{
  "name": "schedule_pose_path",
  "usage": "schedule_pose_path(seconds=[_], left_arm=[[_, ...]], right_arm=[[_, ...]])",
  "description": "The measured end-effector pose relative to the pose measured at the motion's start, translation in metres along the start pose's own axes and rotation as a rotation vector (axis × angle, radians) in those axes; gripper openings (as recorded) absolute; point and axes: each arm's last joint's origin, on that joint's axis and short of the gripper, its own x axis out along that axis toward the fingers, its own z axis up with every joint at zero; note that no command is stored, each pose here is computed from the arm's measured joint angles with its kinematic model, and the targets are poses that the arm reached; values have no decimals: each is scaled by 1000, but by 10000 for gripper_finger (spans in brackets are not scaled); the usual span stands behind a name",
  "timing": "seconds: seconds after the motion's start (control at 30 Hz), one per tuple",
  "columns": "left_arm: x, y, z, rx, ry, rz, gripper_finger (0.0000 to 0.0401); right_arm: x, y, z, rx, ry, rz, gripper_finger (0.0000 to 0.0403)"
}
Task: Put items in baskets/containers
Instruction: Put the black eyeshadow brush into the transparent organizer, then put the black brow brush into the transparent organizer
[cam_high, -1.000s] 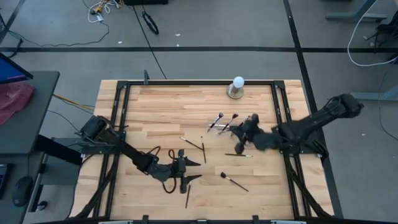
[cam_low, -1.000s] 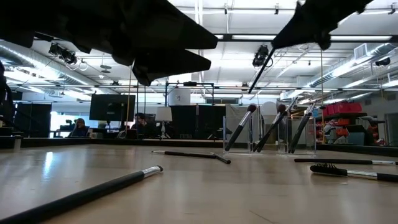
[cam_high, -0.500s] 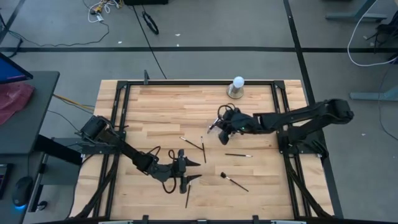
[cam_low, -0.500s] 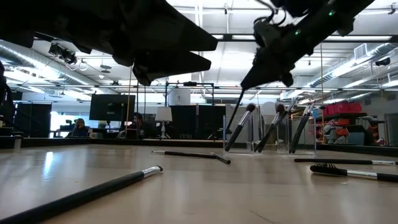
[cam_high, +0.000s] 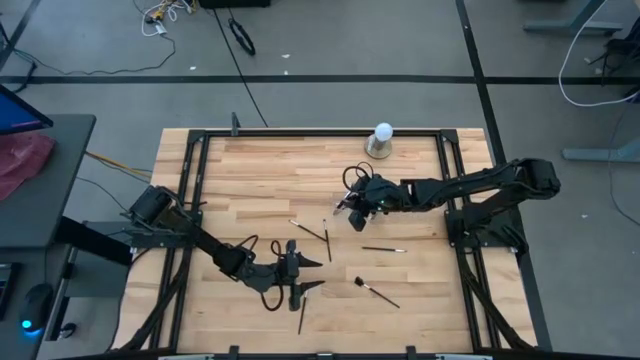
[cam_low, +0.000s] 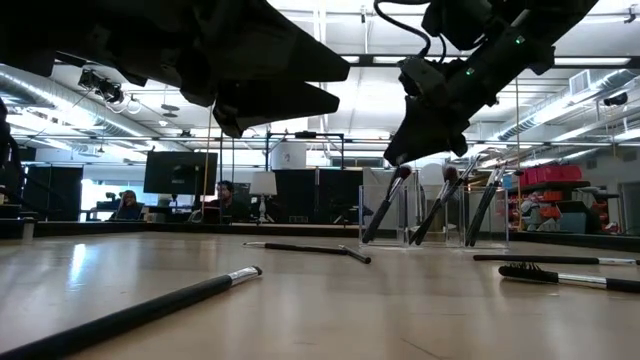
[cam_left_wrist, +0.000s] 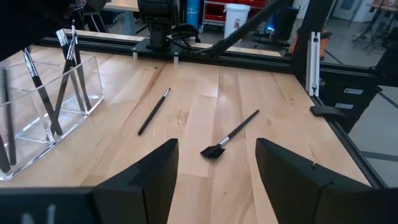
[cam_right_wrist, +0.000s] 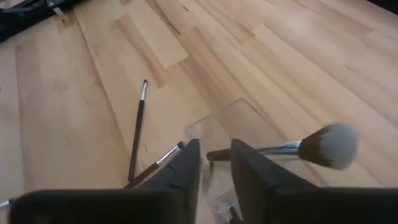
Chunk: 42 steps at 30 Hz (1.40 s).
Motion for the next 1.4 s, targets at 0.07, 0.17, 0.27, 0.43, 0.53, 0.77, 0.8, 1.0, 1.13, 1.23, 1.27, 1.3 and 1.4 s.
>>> schedule_pose_path(seconds=[0.07, 0.17, 0.27, 0.43, 0.53, 0.77, 0.8, 1.0, 1.13, 1.23, 1.27, 1.3, 1.4], left_arm=[[0, 0, 0, 0, 0, 0, 220], [0, 0, 0, -6, 0, 0, 220], [0, 0, 0, -7, 0, 0, 220], [0, 2, -2, -35, 10, 62, 220], [-1, 10, -9, -94, 7, 256, 220], [7, 51, -26, -266, 113, 518, 219], [9, 59, -29, -300, 168, 520, 219], [17, 86, -34, -385, 351, 496, 201], [16, 80, -34, -336, 338, 488, 184], [13, 75, -35, -299, 334, 483, 175], [12, 73, -35, -284, 334, 478, 174], [11, 70, -35, -265, 329, 478, 172], [7, 63, -37, -222, 311, 478, 170]], right_arm=[[0, -3, 2, -7, -4, -8, 125], [-6, -10, 8, -17, -28, -24, 161], [-20, -17, 17, -3, -75, -47, 184], [-57, -7, 28, -57, -217, -26, 187], [-80, 19, 22, -139, -276, 76, 174], [-107, 95, -34, -315, -262, 273, 133], [-108, 105, -45, -338, -258, 295, 127], [-101, 146, -107, -429, -160, 380, 96], [-82, 157, -141, -485, -38, 418, 83], [-68, 160, -149, -380, 8, 417, 86], [-63, 159, -149, -351, 31, 416, 92], [-60, 157, -151, -333, 66, 417, 100], [-58, 154, -155, -317, 139, 413, 137]])
